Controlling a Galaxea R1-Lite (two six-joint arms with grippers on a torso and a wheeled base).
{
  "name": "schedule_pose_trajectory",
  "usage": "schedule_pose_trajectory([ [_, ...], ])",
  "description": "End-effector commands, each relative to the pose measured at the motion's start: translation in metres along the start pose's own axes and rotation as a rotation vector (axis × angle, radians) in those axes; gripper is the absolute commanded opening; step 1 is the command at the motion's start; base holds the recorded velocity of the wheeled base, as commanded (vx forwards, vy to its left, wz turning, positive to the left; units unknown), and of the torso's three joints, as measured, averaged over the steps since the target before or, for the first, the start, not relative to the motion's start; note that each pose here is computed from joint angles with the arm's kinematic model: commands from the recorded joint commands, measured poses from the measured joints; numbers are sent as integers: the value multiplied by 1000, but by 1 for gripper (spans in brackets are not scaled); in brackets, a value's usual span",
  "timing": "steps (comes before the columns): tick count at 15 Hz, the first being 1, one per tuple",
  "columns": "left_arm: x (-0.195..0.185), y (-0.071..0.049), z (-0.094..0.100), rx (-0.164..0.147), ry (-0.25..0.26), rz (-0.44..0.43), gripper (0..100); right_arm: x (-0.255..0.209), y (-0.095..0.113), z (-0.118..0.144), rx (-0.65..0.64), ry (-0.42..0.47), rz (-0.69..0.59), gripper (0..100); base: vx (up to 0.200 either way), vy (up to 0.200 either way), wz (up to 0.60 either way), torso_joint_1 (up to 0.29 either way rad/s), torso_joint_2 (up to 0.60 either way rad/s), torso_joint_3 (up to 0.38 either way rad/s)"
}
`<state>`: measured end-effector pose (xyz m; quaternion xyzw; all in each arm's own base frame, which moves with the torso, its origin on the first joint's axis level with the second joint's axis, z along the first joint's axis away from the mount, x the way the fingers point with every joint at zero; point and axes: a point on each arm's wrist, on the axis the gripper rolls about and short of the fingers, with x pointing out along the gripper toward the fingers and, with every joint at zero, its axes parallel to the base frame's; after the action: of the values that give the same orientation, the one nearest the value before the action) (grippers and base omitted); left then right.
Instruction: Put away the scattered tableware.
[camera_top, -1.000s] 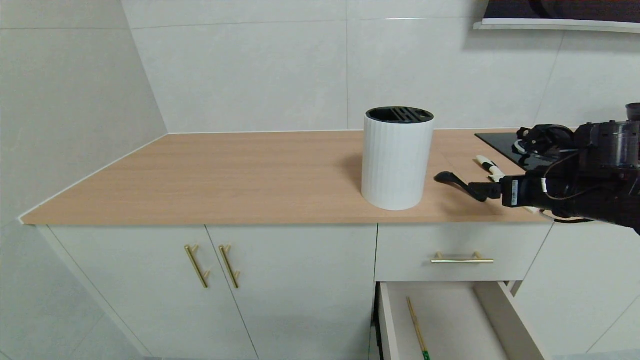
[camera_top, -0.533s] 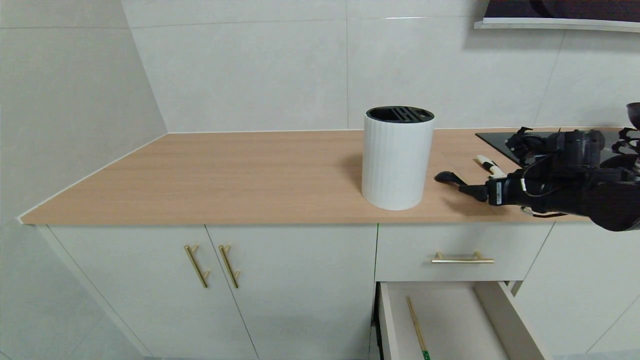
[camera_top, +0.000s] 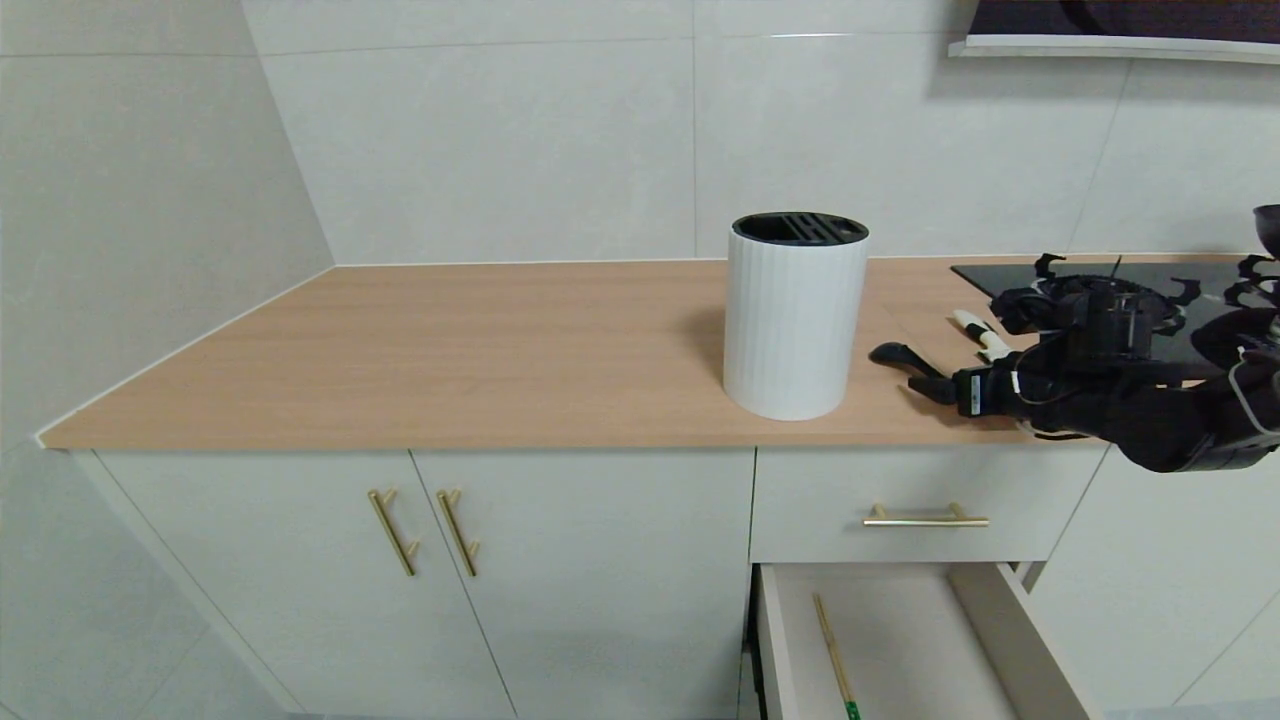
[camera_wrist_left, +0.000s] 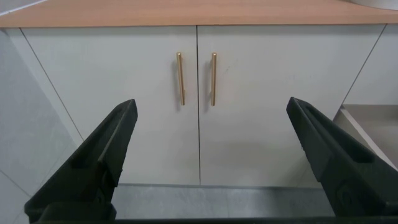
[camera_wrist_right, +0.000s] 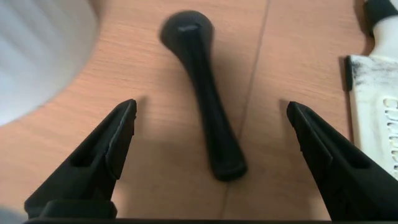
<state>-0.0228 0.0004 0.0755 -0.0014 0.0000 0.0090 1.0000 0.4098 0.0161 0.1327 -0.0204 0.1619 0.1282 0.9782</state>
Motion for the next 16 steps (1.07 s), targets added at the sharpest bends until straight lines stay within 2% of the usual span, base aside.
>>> schedule_pose_trajectory([
  [1, 0, 0, 0, 0, 2, 0, 100, 2, 0, -1, 0, 3, -1, 100, 0, 0, 0, 0, 0, 0],
  [8, 0, 0, 0, 0, 2, -1, 100, 1, 1, -1, -2, 5, -4, 100, 0, 0, 0, 0, 0, 0],
  [9, 0, 0, 0, 0, 2, 0, 100, 1, 1, -1, -2, 5, -4, 0, 0, 0, 0, 0, 0, 0],
  [16, 0, 0, 0, 0, 2, -1, 100, 0, 1, 0, -2, 2, -4, 0, 0, 0, 0, 0, 0, 0],
])
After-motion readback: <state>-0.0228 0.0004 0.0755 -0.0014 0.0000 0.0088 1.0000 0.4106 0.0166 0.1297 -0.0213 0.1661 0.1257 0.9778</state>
